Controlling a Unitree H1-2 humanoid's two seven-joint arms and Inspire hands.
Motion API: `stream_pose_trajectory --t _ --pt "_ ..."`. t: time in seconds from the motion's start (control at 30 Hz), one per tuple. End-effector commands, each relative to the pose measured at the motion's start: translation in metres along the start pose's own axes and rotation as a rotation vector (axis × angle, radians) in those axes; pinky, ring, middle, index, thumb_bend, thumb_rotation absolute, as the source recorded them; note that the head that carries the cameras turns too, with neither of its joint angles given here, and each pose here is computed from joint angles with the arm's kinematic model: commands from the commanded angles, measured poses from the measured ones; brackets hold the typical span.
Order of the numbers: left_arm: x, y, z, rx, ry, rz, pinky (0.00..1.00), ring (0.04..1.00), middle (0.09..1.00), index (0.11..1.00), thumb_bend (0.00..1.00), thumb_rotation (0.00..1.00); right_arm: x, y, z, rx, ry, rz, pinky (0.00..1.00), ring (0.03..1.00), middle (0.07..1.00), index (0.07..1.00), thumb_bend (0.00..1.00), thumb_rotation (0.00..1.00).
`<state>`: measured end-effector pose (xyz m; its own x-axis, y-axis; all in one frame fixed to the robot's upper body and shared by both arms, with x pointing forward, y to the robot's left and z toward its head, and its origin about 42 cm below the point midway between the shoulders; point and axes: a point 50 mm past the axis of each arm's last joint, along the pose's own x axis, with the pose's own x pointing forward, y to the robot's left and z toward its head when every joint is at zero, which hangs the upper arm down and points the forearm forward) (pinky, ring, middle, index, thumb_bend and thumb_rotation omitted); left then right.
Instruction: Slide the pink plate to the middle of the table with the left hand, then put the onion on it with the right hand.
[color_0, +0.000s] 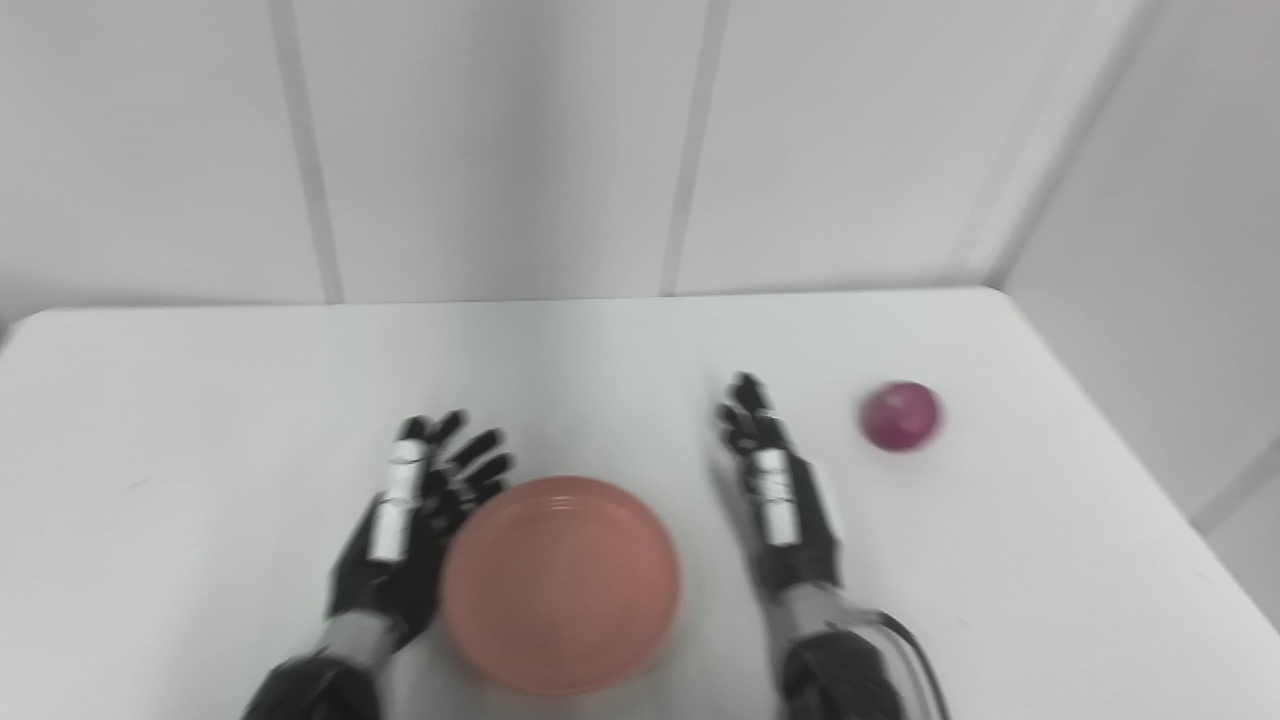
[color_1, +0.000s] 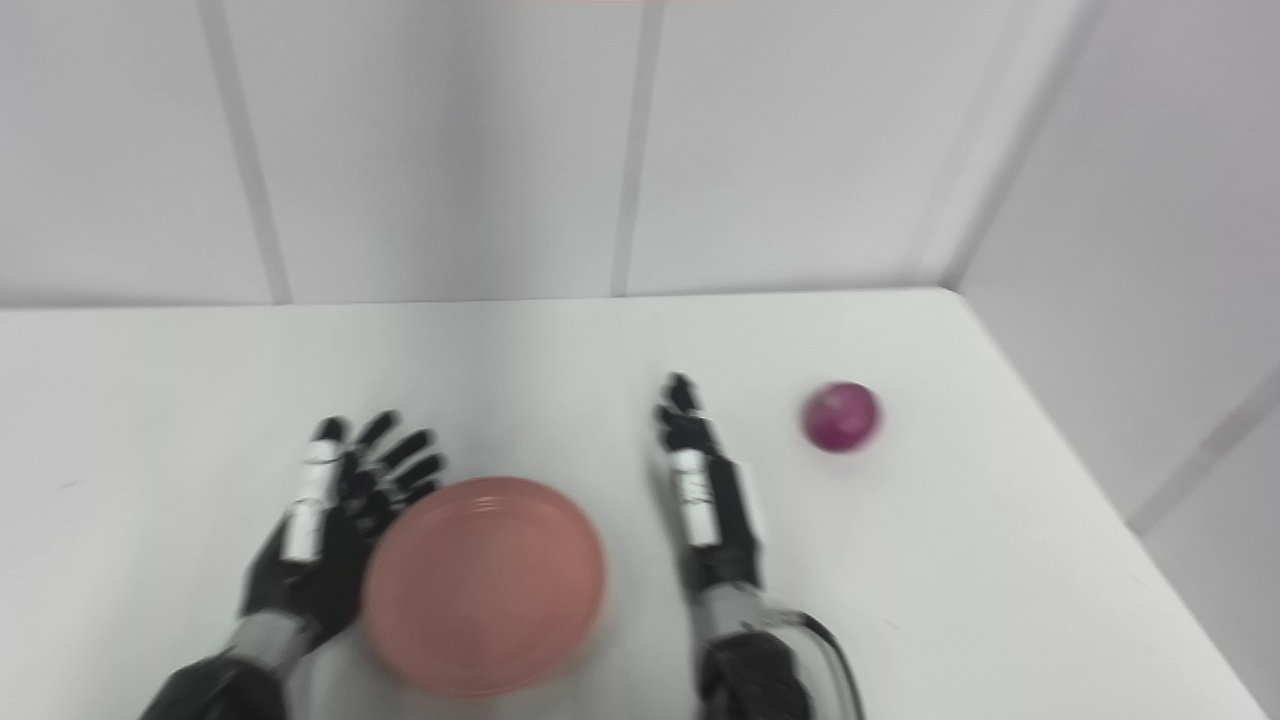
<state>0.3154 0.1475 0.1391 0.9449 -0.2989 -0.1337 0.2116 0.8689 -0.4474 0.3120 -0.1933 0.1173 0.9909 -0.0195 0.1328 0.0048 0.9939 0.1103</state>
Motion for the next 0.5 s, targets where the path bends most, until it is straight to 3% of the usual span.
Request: stream_pose_trajectory --t 0.0,0.13,0.23,0.33,0.47 --pt "0.001 -0.003 0.008 0.007 -0.022 -0.018 0.89 0.830 0.841 0.921 0.61 0.83 -0.010 0.003 -0.015 0.020 0.035 -0.008 0.97 0.946 0.955 0.952 0.86 0.92" --pt "0.002 0.005 0.015 0.080 -0.082 -0.018 0.94 0.870 0.861 0.945 0.61 0.86 -0.011 0.002 -0.015 0.026 0.038 -0.008 0.98 0.950 0.957 0.952 0.86 0.91" --pt "0.006 0.017 0.022 0.210 -0.189 -0.019 0.93 0.868 0.862 0.958 0.60 0.85 -0.011 0.001 -0.016 0.027 0.039 -0.007 0.98 0.952 0.958 0.953 0.87 0.91" --pt "0.011 0.031 0.027 0.293 -0.262 -0.022 0.92 0.856 0.858 0.953 0.66 0.82 -0.011 0.001 -0.015 0.024 0.039 -0.007 0.98 0.953 0.959 0.951 0.86 0.91" --pt "0.014 0.045 0.033 0.317 -0.304 -0.008 0.91 0.853 0.852 0.933 0.70 0.80 -0.012 -0.001 -0.015 0.020 0.037 -0.006 0.98 0.953 0.960 0.953 0.86 0.91"
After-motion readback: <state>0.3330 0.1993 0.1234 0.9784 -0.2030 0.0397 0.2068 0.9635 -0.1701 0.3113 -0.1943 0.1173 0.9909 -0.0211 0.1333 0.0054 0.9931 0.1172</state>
